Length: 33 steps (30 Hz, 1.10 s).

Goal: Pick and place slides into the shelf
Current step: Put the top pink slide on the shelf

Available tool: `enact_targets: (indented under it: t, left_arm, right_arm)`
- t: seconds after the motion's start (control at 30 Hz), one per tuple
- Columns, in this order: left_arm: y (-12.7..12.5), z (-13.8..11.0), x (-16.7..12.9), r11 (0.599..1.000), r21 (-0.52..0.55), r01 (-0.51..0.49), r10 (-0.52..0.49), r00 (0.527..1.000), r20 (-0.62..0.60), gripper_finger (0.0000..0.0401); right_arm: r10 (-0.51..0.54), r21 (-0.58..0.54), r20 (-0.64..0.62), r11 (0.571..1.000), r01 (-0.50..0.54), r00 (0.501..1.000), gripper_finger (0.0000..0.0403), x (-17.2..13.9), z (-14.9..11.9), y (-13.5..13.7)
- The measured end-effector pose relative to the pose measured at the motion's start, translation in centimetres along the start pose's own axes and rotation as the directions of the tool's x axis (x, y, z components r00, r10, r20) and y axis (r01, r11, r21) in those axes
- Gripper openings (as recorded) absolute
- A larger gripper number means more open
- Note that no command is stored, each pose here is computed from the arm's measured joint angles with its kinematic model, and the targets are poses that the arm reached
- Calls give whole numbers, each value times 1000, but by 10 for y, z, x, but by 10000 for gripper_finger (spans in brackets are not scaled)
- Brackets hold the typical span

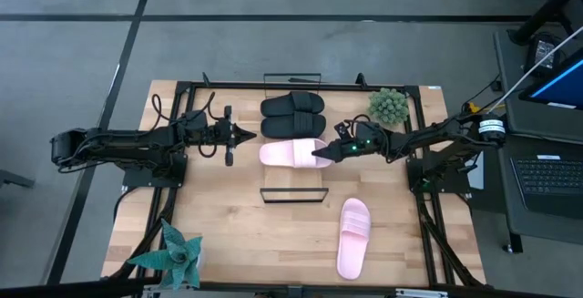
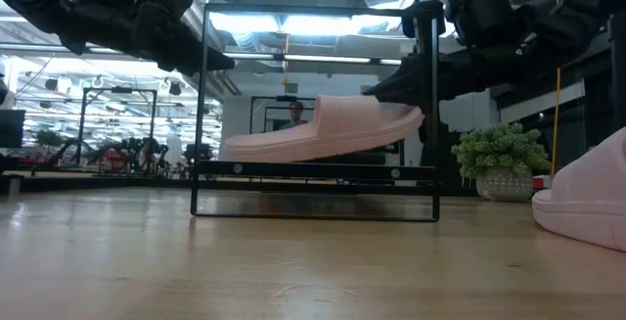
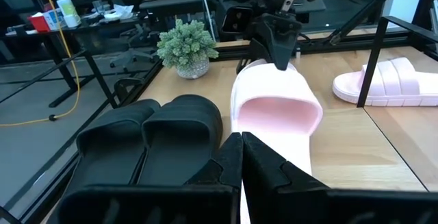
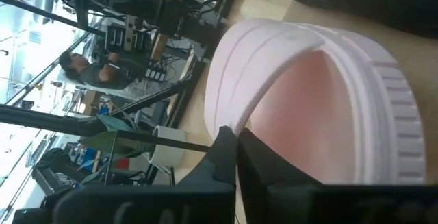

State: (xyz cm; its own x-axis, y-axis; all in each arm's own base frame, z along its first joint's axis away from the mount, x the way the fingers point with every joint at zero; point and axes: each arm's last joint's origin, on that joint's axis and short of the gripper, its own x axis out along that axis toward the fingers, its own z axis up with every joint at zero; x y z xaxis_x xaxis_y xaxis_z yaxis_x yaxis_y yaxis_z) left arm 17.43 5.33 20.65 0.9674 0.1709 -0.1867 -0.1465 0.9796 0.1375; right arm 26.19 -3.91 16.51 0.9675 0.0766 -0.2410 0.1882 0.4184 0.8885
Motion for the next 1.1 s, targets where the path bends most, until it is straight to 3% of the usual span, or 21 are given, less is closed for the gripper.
enact_targets:
  t: [1.1]
  left_arm:
    - [0,0,0,1000,1,1,-1,1000,-1,0]
  right_arm:
    - [-51,23,51,999,49,997,1,-1,13,-13]
